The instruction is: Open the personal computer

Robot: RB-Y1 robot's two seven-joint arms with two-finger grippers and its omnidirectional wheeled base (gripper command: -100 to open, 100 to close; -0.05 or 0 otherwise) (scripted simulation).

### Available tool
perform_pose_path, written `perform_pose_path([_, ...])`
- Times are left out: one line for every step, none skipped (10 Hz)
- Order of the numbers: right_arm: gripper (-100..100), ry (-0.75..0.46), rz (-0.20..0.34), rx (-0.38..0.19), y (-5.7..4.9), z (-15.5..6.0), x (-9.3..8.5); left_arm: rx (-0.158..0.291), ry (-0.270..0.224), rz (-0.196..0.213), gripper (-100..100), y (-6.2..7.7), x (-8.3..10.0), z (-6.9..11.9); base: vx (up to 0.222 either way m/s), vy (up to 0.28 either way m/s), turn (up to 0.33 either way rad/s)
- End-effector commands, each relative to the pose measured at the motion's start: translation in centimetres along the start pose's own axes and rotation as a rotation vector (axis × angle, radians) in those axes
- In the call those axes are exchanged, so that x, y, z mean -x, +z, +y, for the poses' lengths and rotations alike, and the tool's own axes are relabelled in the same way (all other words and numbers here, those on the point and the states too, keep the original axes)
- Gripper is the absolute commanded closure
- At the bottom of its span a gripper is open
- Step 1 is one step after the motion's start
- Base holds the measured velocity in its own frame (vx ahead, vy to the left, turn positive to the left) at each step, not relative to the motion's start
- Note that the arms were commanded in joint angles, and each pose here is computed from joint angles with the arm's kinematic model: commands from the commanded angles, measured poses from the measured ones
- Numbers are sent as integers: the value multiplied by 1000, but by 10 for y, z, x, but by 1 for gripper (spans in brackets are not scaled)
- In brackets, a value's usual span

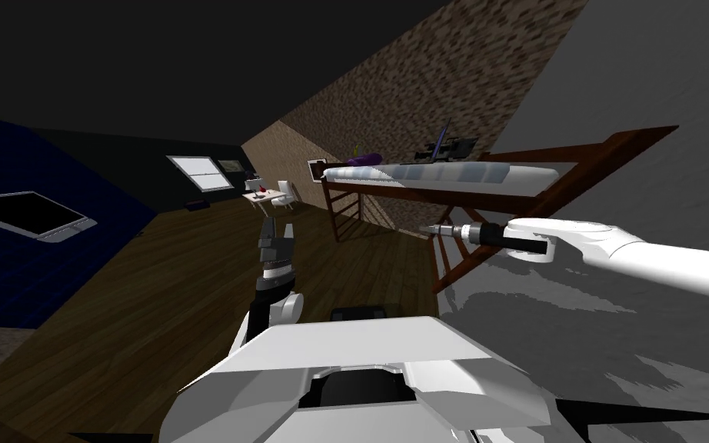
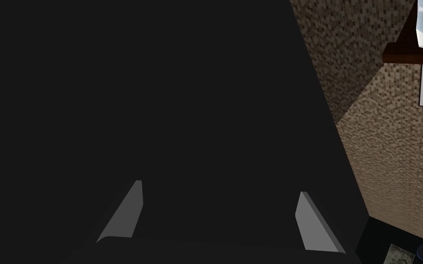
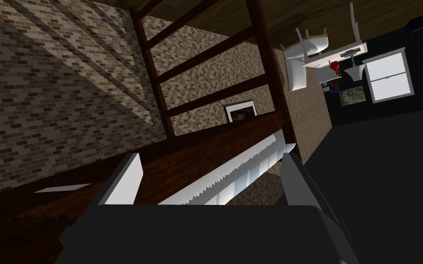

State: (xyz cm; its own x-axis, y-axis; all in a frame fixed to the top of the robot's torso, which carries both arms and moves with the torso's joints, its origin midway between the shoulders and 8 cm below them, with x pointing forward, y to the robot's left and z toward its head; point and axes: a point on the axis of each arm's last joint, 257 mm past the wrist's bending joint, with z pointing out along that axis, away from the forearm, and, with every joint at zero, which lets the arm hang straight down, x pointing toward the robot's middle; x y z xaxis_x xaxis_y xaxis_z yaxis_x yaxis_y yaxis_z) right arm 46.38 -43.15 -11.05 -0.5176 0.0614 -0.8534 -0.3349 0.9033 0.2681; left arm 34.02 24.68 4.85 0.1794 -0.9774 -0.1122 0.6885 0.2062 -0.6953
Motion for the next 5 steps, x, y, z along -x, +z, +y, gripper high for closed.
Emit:
perform_pose_path([-100, -69, -2, -82, -22, -27, 33, 0, 0, 0, 0, 0, 0, 0, 14, 21, 194])
perform_pose_path([-100, -89, 5, -96, -26, -29, 39, 0, 0, 0, 0, 0, 0, 0, 15, 11, 118])
perform_pose_path([-100, -111, 14, -109, -31, -31, 45, 0, 0, 0, 0, 0, 0, 0, 9, 0, -25])
perform_pose_path([-100, -132, 23, -122, -36, -33, 51, 0, 0, 0, 0, 0, 0, 0, 4, -1, -22])
perform_pose_path([-100, -158, 2, -171, -50, -47, 76, 0, 0, 0, 0, 0, 0, 0, 25, 1, 208])
